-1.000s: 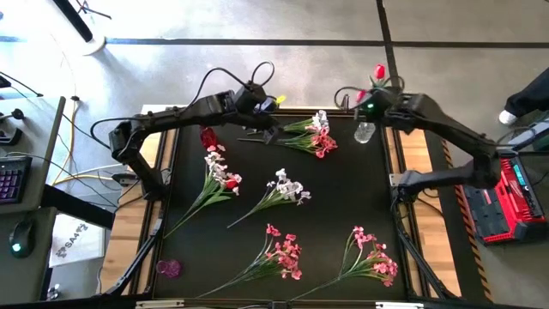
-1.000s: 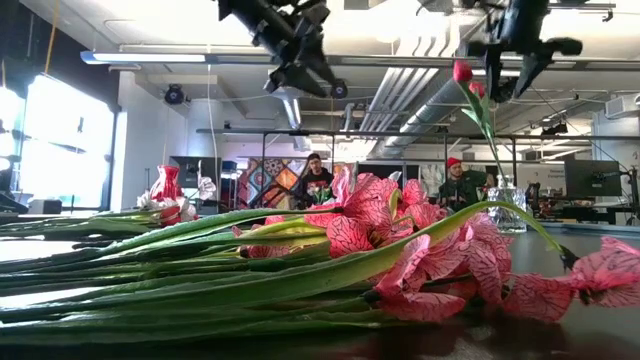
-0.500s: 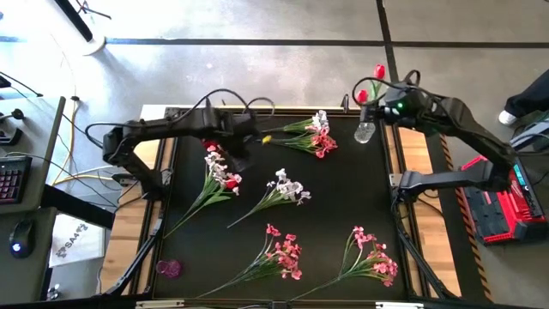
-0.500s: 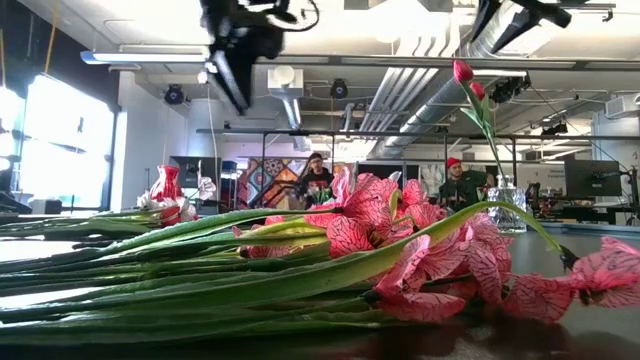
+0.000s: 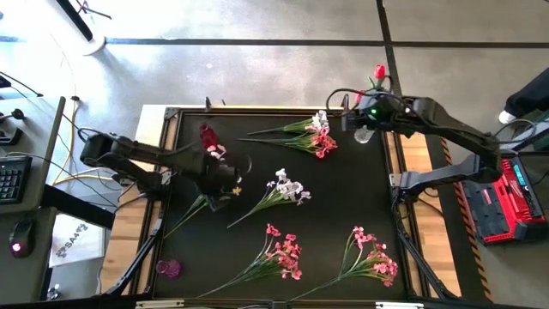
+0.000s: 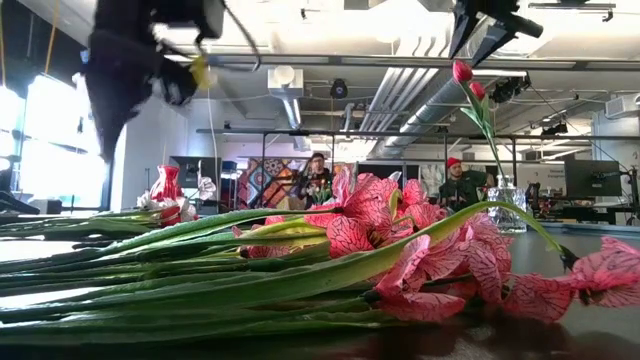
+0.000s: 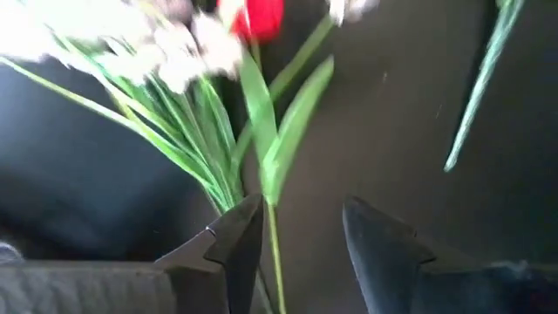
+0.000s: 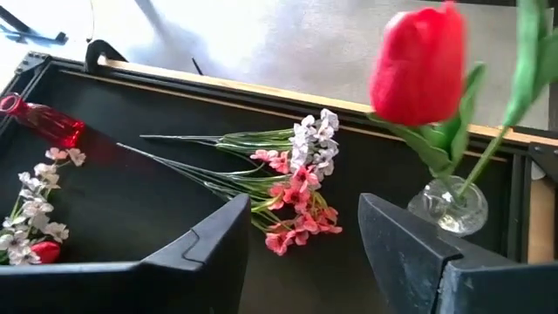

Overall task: Sort flowers into vase by color
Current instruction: Put the red tulip into the transparent vase

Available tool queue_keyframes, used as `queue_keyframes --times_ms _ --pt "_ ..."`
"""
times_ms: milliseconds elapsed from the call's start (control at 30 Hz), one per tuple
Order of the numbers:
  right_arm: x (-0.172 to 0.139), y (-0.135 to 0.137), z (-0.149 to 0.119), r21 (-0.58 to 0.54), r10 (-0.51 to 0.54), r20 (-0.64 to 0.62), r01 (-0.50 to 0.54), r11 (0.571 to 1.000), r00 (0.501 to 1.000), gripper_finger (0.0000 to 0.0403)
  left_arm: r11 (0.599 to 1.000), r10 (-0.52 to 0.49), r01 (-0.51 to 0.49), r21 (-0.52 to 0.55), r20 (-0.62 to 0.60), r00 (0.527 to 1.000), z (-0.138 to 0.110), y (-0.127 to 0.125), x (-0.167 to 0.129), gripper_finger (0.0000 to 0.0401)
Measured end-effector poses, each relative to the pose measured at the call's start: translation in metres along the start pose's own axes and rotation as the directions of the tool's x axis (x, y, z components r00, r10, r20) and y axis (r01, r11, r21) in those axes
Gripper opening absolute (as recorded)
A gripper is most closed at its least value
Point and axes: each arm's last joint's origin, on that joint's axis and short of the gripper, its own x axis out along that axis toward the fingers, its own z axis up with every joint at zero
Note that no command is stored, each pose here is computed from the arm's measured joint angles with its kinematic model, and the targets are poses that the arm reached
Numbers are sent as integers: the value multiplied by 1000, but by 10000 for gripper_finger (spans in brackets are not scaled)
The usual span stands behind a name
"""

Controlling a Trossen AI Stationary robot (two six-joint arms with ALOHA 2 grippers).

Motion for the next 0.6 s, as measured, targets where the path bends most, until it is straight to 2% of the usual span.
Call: queue_keyframes --times_ms 233,433,600 --pt "12 13 2 -45 50 -31 -51 998 998 201 997 -15 12 -70 -37 999 -16 -3 33 131" --pt "13 14 2 -44 60 -39 -62 997 997 201 995 -50 51 -83 12 999 -21 -2 56 131" --pt "13 14 1 -40 76 -62 -78 996 995 201 992 -14 11 -129 -21 1000 -28 6 70 131"
